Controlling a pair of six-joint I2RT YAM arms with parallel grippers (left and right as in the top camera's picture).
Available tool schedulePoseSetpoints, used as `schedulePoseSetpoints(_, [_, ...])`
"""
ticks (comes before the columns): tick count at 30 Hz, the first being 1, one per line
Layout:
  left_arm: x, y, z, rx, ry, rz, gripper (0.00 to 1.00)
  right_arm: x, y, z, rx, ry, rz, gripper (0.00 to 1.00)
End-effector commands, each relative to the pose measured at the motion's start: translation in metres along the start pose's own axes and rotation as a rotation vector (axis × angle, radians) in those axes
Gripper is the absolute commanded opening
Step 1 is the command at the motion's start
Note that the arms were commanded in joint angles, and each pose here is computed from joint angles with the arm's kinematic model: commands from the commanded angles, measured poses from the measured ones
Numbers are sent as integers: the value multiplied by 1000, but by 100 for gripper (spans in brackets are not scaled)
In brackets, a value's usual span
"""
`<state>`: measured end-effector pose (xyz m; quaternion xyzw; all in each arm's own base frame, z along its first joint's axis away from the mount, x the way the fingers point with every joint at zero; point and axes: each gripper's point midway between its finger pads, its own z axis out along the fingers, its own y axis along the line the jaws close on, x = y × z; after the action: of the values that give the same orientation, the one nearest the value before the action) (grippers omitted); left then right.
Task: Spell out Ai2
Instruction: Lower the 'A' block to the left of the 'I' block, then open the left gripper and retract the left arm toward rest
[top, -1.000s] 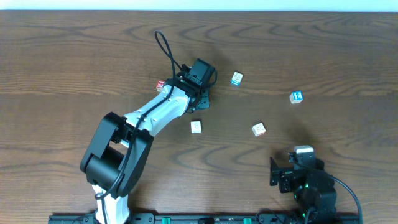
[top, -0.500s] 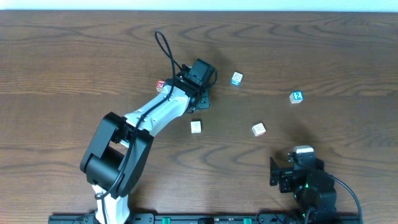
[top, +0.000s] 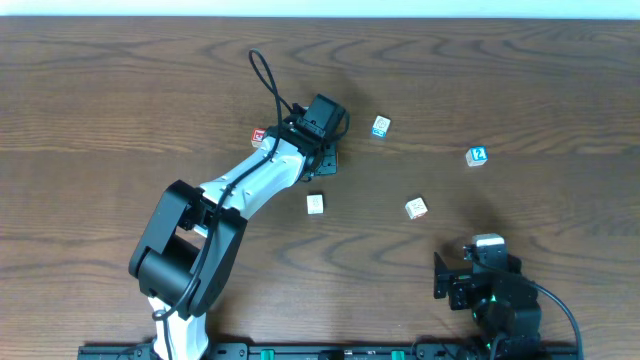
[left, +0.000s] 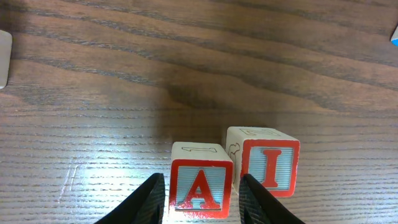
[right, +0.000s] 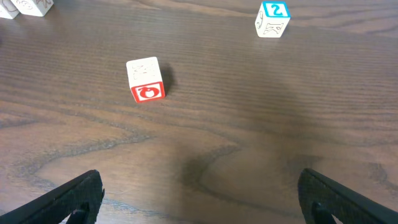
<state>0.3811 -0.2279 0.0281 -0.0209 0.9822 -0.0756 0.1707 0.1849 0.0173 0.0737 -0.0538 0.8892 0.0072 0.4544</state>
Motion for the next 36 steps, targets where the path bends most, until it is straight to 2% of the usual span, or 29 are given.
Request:
schedulePoseSetpoints(1, [-12,0,-7,8,-27,-9,41,3,0,2,1,7,19,99])
schedulePoseSetpoints(7, [-37,-10,-38,54,-110,25,39,3,0,2,1,7,19,99])
schedulePoseSetpoints(13, [-48,15,-66,-47,-169,16,7,3,0,2,1,7,19,99])
schedulePoseSetpoints(14, [-48,17,-70,-52,-170,16,6,3,0,2,1,7,19,99])
schedulePoseSetpoints(19, [-31,24,-68,-55,-96,31,6,3,0,2,1,7,19,99])
schedulePoseSetpoints(27, [29,17,-43,-39,49,40,6,3,0,2,1,7,19,99])
schedulePoseSetpoints(32, [49,12,-35,-36,78,26,6,3,0,2,1,7,19,99])
schedulePoseSetpoints(36, [50,6,-28,-10,50,34,6,3,0,2,1,7,19,99])
